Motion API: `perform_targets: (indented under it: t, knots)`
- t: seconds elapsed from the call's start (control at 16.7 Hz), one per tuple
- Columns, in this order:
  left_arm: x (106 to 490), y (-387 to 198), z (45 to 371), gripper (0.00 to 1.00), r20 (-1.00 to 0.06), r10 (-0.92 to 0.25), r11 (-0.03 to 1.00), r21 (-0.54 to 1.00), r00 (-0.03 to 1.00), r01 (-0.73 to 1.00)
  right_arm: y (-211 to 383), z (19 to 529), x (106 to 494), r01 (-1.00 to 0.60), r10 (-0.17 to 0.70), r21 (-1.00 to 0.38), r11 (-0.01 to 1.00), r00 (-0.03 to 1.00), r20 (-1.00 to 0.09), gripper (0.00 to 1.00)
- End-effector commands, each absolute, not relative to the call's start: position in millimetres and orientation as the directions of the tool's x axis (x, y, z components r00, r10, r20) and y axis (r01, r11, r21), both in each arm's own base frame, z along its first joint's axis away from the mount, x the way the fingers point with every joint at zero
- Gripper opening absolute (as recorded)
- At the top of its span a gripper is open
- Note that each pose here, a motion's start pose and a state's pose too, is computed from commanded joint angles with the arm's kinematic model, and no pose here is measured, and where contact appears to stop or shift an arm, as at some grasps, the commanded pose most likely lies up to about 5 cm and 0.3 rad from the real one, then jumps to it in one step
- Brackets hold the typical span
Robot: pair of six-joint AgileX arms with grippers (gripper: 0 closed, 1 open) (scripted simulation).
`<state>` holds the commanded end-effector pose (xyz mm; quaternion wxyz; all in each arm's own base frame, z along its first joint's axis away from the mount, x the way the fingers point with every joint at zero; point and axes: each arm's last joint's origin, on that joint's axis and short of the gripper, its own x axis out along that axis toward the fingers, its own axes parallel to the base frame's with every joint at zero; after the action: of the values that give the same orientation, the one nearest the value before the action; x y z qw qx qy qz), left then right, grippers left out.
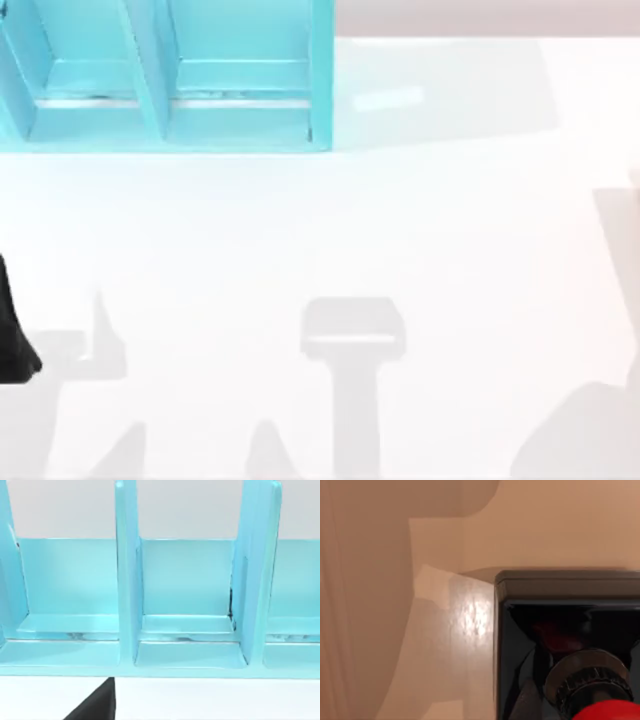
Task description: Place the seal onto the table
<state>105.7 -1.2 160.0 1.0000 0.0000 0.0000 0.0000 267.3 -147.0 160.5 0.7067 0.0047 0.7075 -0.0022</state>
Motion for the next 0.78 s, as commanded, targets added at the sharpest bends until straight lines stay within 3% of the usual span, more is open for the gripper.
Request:
perform_targets:
  t: [0.6,0.78]
  knots:
    - [106,-1,160,1.0,0.0,0.0,1.0,0.0,1.0,0.0,-147,162,268,0.011,0.002,0.002,1.0,0.001,-1.0,0.0]
    - [106,-1,160,1.0,0.0,0.0,1.0,0.0,1.0,0.0,-129,182,280,0.007,-0.003,-0.003,1.0,0.01,-1.0,0.0]
